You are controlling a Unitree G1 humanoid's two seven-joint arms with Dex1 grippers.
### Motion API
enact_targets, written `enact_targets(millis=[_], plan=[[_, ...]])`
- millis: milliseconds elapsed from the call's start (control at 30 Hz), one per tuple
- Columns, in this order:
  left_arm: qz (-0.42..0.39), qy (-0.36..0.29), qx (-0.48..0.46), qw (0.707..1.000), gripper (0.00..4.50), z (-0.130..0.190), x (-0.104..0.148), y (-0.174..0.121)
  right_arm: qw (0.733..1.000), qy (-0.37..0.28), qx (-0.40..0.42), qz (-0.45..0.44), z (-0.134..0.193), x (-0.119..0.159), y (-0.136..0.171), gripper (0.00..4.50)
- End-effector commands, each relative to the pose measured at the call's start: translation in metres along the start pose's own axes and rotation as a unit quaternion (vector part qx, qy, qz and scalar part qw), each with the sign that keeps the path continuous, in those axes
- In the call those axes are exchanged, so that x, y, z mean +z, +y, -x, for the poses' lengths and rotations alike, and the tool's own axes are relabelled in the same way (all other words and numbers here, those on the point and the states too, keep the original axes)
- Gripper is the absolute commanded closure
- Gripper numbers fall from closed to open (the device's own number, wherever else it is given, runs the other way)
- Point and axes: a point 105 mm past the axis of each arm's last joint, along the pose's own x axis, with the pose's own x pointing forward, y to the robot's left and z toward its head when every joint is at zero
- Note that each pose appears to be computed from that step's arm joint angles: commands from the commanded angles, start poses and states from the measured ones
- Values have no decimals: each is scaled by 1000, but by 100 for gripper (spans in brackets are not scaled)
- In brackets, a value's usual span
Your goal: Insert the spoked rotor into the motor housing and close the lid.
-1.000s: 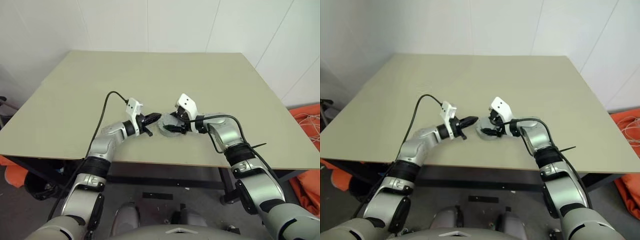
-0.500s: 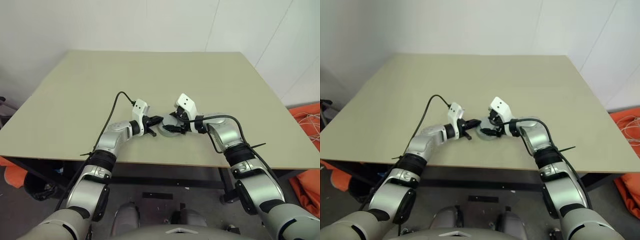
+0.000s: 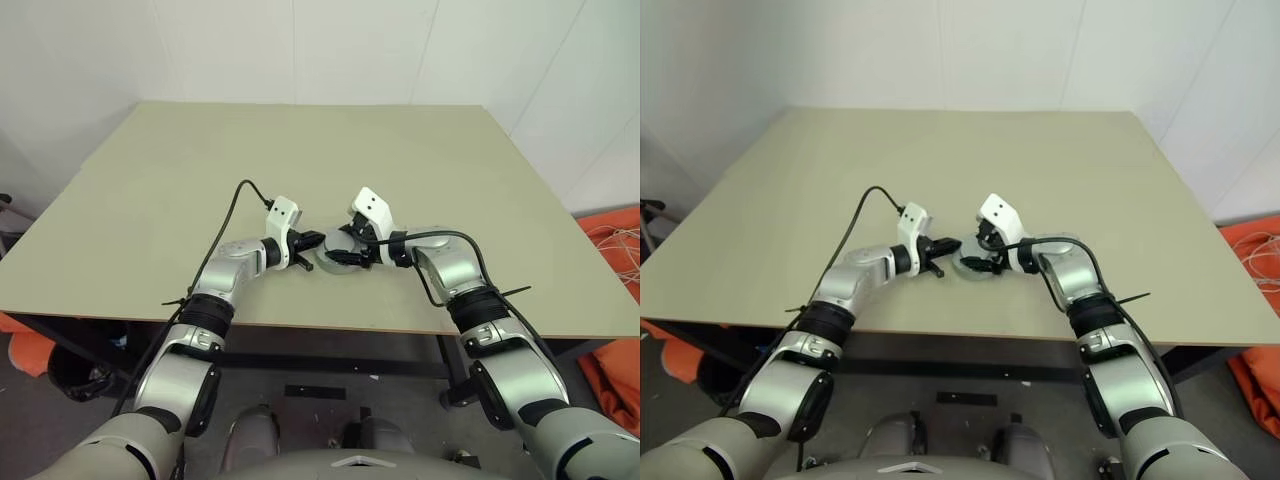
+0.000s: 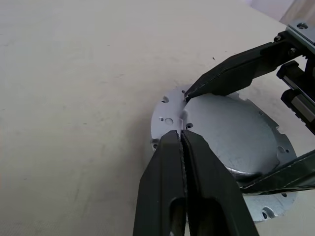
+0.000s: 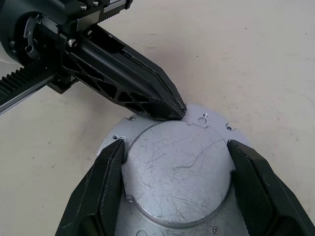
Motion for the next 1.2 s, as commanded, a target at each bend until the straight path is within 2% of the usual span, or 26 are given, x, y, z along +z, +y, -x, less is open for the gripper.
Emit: enact_targets(millis=[33,167,233,300,500,800,1033,1133,1200], plan=[[-5,15,-21,1000,443,-3,-5,-9,999,-12,30,8,-6,8,14,129],[-5,15,-30,999,443,-4,-6,-12,999,-14,34,3,-3,9,15,129],[-5,16,-34,999,443,-4,-6,-14,999,-14,35,2,-2,9,15,53],[-5,16,-34,999,443,-5,-6,-14,999,-15,34,1,-2,10,15,2],[-5,18,-38,999,443,-4,-8,-16,1000,-16,19,5,1,11,11,2],[-5,17,-43,999,443,-6,-9,-19,999,-39,-3,3,28,24,-2,2],[-4,16,-46,999,443,-7,-9,-21,999,-35,-16,1,39,23,-6,2],[-4,16,-48,999,443,-8,-10,-22,999,-42,-18,-12,40,25,-7,2],[-5,16,-50,999,443,-8,-9,-23,996,-62,-19,-53,44,30,-7,2]])
